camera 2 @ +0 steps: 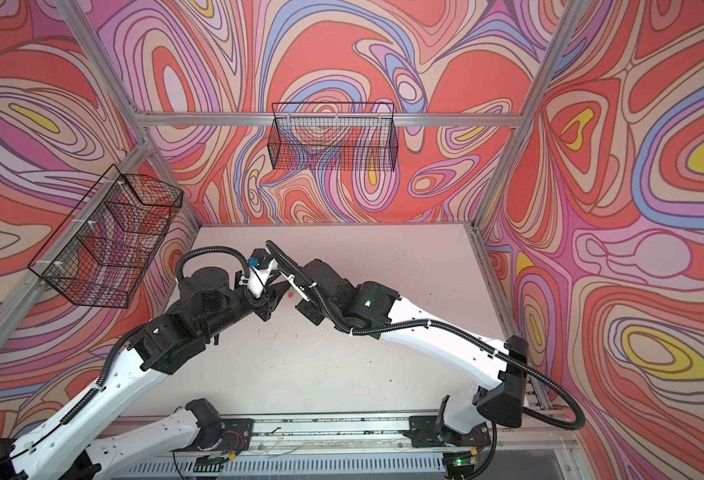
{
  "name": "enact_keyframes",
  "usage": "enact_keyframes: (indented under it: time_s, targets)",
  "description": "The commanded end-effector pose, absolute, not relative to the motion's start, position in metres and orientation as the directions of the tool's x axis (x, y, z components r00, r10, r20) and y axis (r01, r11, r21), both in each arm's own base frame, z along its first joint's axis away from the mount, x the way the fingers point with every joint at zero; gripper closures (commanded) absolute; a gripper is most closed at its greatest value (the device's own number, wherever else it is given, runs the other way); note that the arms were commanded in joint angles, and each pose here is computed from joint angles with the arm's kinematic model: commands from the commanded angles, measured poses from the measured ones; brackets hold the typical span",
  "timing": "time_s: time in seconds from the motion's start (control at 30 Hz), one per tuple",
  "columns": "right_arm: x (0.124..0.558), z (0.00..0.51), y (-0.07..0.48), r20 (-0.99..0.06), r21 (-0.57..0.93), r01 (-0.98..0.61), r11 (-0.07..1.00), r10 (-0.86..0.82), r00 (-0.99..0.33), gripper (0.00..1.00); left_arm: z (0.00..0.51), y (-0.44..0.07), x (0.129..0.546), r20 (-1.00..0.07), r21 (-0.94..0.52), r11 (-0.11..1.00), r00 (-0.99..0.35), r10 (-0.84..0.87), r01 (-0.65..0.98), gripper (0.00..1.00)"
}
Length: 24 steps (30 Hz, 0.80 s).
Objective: Put the keys on the keyring
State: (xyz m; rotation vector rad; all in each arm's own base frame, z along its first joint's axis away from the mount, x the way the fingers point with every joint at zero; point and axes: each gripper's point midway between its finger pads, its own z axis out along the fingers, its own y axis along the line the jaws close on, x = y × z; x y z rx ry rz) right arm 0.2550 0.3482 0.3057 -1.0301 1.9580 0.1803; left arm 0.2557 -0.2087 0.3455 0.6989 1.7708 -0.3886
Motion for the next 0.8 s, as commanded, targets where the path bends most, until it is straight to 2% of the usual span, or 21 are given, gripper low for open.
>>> enact_keyframes:
  time_s: [0.0,0.13,0.77]
  targets:
    - [0.252,0.327,0.349,-0.800,-0.234,-0.723,0.650,-0.552,-0.237,1.00,0.338,-0.206,0.257,-0.933,0.109,0.773,-0.205,0.297,0.624,0.61]
    - [0.252,0.329,0.350,-0.801,-0.232,-0.726,0.647,-0.551,-0.234,1.00,0.339,-0.196,0.263,-0.934,0.121,0.813,-0.213,0.288,0.570,0.64]
    - [0.249,0.326,0.352,-0.804,-0.215,-0.737,0.641,-0.544,-0.239,1.00,0.361,-0.200,0.259,-0.964,0.022,0.820,-0.204,0.168,0.572,0.73]
